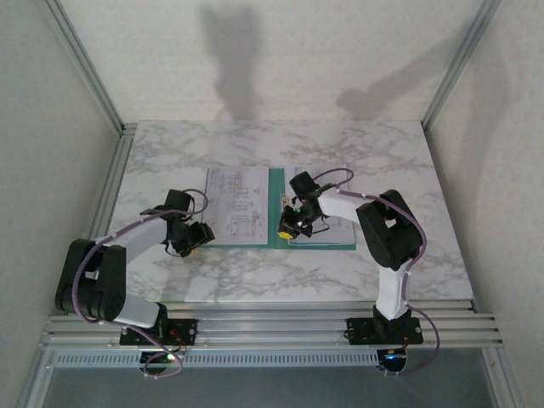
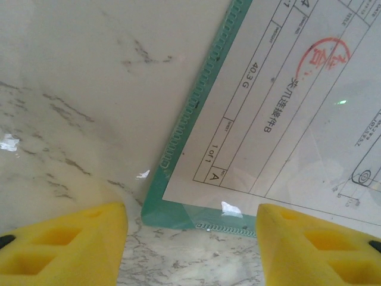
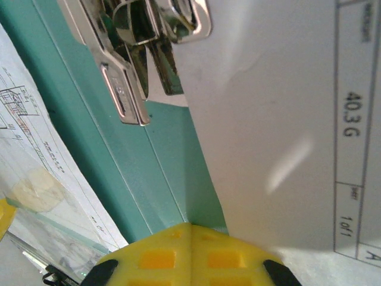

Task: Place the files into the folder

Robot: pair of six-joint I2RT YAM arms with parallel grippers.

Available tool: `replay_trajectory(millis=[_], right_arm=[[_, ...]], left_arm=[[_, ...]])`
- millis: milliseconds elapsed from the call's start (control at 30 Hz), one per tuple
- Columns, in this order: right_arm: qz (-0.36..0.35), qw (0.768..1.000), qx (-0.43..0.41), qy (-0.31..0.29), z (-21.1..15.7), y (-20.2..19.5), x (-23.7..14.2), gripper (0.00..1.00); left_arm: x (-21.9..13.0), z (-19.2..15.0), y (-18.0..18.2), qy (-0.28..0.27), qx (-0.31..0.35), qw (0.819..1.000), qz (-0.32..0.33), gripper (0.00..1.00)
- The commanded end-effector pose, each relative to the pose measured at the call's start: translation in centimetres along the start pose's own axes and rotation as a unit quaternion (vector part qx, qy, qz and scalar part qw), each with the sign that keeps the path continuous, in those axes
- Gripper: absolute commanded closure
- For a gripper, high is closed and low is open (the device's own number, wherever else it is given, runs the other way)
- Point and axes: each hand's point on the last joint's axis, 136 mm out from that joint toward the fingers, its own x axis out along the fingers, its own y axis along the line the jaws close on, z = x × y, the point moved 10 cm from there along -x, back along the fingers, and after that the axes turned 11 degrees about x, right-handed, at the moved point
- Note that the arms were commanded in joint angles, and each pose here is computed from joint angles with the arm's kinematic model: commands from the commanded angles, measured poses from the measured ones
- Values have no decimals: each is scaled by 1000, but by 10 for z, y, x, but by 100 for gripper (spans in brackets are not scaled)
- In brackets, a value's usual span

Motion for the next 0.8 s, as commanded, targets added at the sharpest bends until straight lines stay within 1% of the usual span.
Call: replay_trajectory(millis=[0, 133, 233, 533, 667, 767], right_arm=[[-116, 992, 48, 20, -4, -47, 34, 100], [-115, 992, 48, 21, -4, -47, 35, 100], [-115, 992, 48, 23, -4, -47, 36, 100], [-121, 991, 46, 28, -2, -45, 38, 100], [-123, 991, 46, 29, -2, -46, 39, 100], [-122, 991, 47, 31, -2, -46, 39, 100]], left_arm=[[9, 3, -15, -3, 2, 999, -43, 42], [-5, 13, -30, -36, 2, 996, -88, 43], [-16, 16, -35, -55, 1, 993, -109, 44], [-29, 4, -32, -77, -10, 989, -123, 46], [-40, 2, -32, -107, -12, 984, -143, 48], [-44, 2, -33, -124, -10, 980, -158, 52]])
